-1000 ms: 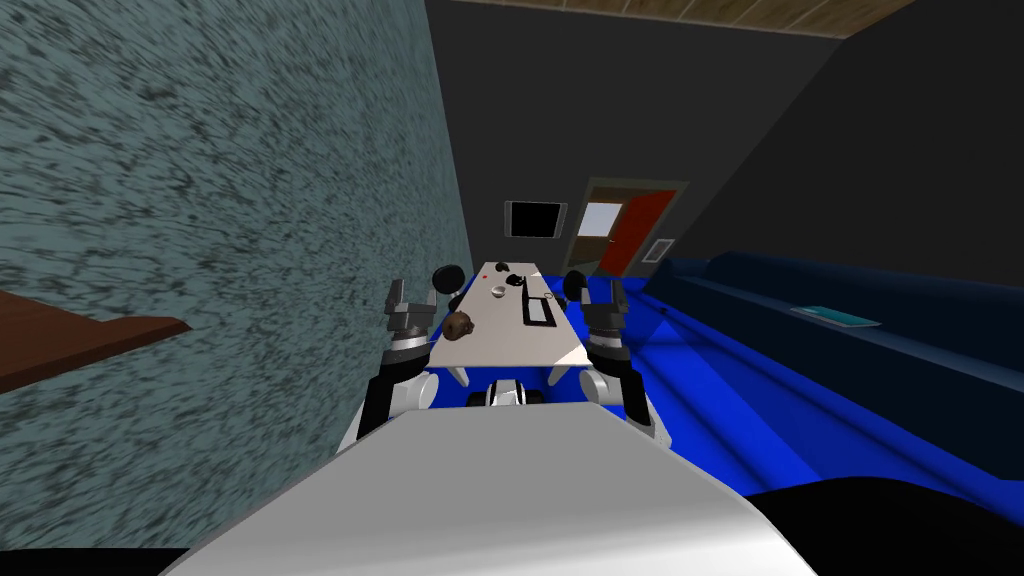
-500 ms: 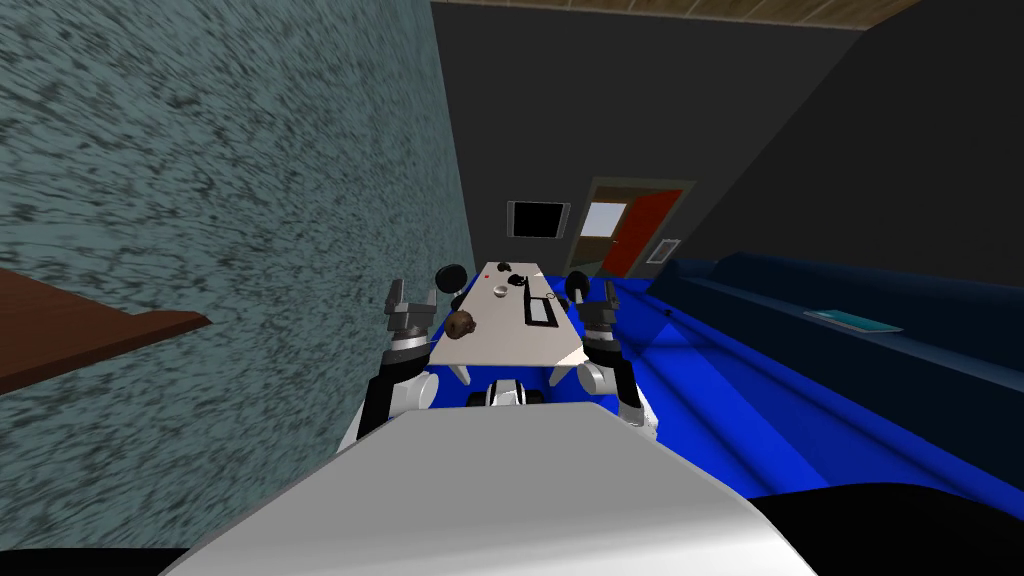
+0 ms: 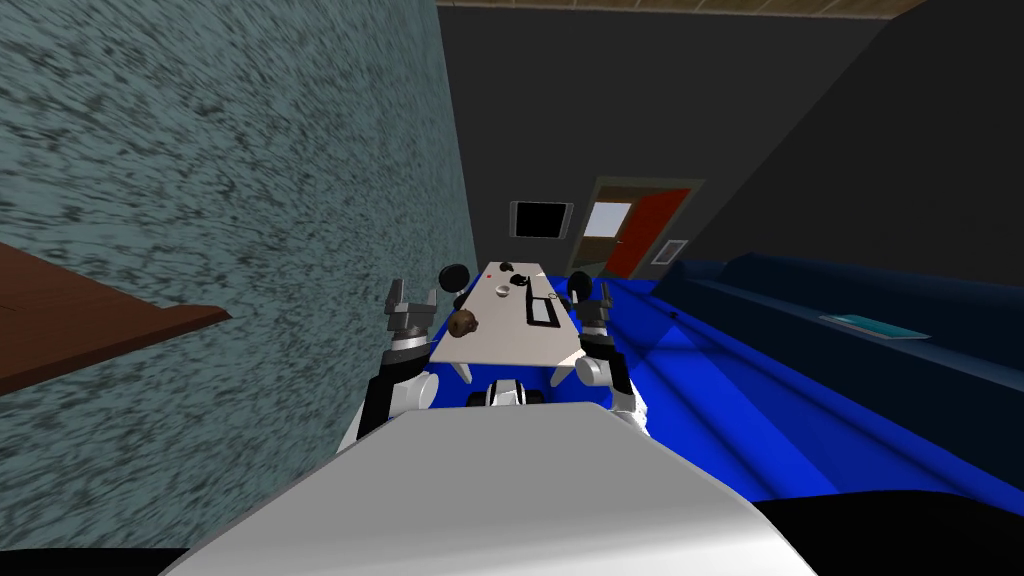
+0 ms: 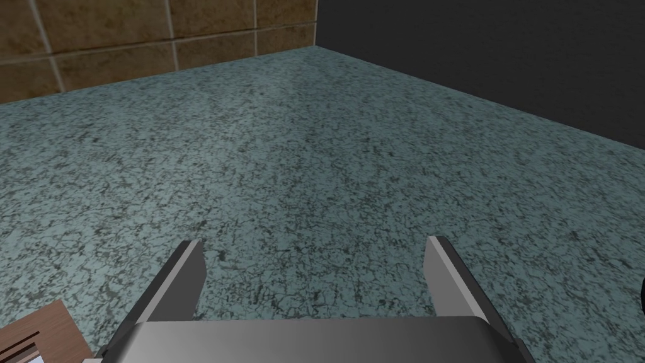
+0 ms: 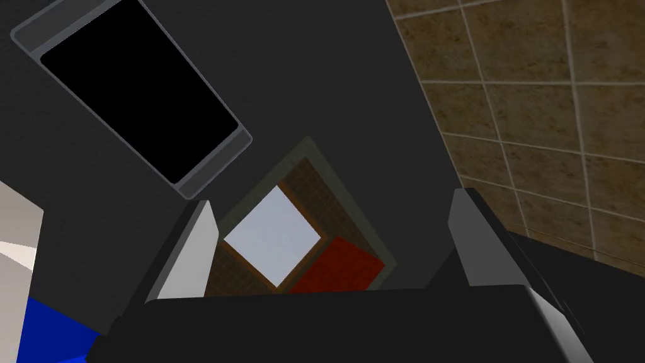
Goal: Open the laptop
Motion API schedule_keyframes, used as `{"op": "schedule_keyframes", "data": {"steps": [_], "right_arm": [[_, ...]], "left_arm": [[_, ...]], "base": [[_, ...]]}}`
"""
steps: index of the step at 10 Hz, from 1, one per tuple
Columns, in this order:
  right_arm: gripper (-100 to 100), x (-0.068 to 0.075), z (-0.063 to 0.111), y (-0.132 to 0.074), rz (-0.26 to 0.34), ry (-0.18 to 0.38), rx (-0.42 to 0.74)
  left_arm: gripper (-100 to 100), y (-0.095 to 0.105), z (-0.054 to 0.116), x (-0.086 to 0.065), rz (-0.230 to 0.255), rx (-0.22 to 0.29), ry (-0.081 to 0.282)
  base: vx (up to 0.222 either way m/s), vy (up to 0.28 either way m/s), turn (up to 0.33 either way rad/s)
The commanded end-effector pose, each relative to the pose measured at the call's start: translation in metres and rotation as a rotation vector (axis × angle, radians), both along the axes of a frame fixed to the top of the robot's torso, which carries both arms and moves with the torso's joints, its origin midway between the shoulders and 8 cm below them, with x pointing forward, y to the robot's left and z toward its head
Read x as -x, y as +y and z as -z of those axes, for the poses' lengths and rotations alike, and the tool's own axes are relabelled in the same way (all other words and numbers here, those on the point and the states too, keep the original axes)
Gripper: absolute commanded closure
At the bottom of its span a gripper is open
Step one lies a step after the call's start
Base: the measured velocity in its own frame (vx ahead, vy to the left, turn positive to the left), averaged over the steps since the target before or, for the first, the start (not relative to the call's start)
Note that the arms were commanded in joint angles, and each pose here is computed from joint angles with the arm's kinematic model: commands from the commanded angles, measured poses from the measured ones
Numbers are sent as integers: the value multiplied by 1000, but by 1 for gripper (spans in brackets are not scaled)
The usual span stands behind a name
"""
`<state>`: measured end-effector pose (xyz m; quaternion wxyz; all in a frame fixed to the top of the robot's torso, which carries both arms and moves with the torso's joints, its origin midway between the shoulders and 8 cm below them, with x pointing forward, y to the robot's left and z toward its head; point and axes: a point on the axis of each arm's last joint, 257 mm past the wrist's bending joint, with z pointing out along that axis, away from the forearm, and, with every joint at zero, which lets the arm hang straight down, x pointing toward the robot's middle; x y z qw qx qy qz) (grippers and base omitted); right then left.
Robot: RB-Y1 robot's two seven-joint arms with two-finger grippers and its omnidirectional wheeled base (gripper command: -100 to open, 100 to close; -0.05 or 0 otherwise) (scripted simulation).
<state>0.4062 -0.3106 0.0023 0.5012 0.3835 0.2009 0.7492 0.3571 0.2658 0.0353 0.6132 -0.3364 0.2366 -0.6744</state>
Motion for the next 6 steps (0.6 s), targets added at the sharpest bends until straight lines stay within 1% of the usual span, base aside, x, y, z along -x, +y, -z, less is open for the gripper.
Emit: {"op": "schedule_keyframes", "data": {"steps": [1,2,3,4,5,6], "right_arm": [[-100,-20,13,-10,-59,21,-121],[-100,-22,19,-12,-63,32,-133],[-100,-31,24,-16,-91,39,-192],[-100,-32,28,-17,-91,46,-197],[-100,-42,37,-22,-119,59,-263],[-100,-50,41,-26,-140,66,-316]], "left_arm": [[0,0,0,0,0,0,0],[0,0,0,0,0,0,0],[0,0,0,0,0,0,0],[0,0,0,0,0,0,0],[0,0,0,0,0,0,0],[0,0,0,0,0,0,0]], "base": [[-15,7,61],[-10,4,23],[-11,7,44],[-10,4,17],[-9,3,34],[-13,4,78]]}}
